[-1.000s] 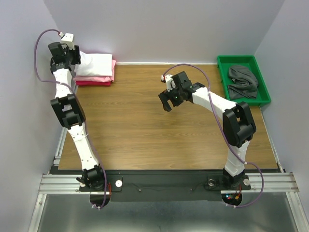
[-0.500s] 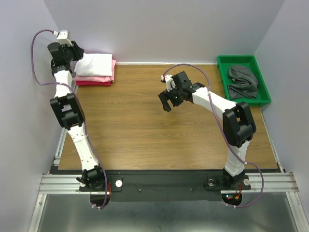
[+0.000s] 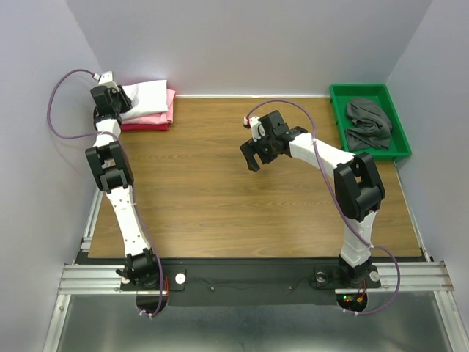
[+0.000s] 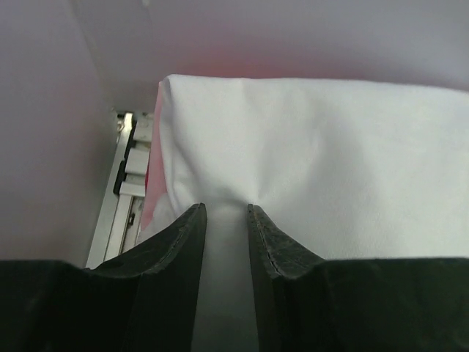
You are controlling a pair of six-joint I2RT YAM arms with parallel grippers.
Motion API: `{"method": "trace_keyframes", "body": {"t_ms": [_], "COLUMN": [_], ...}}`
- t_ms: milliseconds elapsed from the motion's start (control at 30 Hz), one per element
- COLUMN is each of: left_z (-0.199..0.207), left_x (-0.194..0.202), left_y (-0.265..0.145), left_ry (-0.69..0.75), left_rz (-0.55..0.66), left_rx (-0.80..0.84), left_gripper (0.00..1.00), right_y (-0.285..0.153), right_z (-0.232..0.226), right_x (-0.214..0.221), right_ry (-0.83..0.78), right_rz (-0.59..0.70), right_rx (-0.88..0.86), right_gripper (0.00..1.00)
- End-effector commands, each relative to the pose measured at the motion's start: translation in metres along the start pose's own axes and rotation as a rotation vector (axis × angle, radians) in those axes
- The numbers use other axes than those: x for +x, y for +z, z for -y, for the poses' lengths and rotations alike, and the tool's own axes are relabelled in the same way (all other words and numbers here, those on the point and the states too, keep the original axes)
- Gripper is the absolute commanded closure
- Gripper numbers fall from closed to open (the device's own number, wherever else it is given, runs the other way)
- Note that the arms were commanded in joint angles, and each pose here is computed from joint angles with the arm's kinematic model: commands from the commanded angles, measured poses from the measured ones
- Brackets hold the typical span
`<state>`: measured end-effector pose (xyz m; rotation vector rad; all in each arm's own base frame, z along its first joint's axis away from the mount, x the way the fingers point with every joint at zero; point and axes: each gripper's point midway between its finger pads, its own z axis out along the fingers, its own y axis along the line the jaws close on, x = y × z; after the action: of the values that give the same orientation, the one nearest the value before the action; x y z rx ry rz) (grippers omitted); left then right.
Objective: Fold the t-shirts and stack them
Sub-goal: Neatly place the folded tshirt to the corner
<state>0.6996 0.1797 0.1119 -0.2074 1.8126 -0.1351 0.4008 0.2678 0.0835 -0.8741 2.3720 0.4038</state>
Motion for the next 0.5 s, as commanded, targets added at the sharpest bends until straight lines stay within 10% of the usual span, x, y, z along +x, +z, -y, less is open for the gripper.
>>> {"method": "trace_keyframes", "body": {"t_ms": [0, 467], "left_z": [-0.044, -0.038], "left_x": [-0.050, -0.119], "left_y": [-0.014, -0.053], "left_ry": [0.002, 0.132], "left_rz": [0.100, 0.172], "left_rx": [-0.165, -0.142], "left_gripper": [0.60, 0.32], "right_y": [-0.004, -0.019], "right_z": [0.005, 0.006], "right_x": [-0.018, -0.024], "right_ry": [0.001, -0.011], "right_rz": [0.041, 0.066], "right_rx": [0.017, 0.032], "right_gripper": [0.00, 0.00]}}
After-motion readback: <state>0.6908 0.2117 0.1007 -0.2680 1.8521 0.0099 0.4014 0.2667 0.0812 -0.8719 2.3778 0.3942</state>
